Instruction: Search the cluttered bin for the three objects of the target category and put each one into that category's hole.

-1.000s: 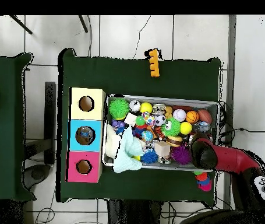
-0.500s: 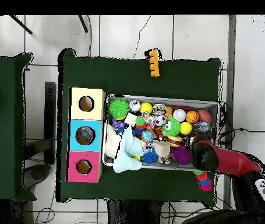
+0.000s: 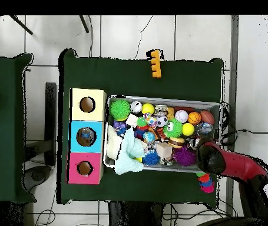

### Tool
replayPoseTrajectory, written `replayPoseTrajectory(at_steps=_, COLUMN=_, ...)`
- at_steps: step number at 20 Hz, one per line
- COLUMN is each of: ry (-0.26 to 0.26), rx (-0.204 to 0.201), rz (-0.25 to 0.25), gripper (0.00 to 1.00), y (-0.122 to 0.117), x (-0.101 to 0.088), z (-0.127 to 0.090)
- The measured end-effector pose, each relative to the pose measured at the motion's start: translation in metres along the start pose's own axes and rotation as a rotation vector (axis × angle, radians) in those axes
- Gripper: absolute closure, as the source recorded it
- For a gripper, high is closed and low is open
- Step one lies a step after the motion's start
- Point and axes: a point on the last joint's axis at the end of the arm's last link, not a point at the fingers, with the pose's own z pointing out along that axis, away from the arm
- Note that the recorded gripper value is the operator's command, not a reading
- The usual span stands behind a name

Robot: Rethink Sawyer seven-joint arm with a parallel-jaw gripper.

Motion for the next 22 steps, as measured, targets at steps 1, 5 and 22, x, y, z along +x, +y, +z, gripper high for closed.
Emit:
replayPoseTrajectory(at_steps=1, ry=0.001, rx=-0.002, rz=0.003, gripper=0.00, y=0.000, x=0.000, z=0.000)
replayPoseTrajectory(at_steps=5, ry=0.008, rx=-0.015, rz=0.017, gripper=0.00, y=-0.001, x=-0.001, z=0.001)
replayPoseTrajectory(at_steps=22, ry=0.228, rx=-0.085, rz=0.070, gripper=0.00, y=-0.009, x=-0.008, z=-0.043)
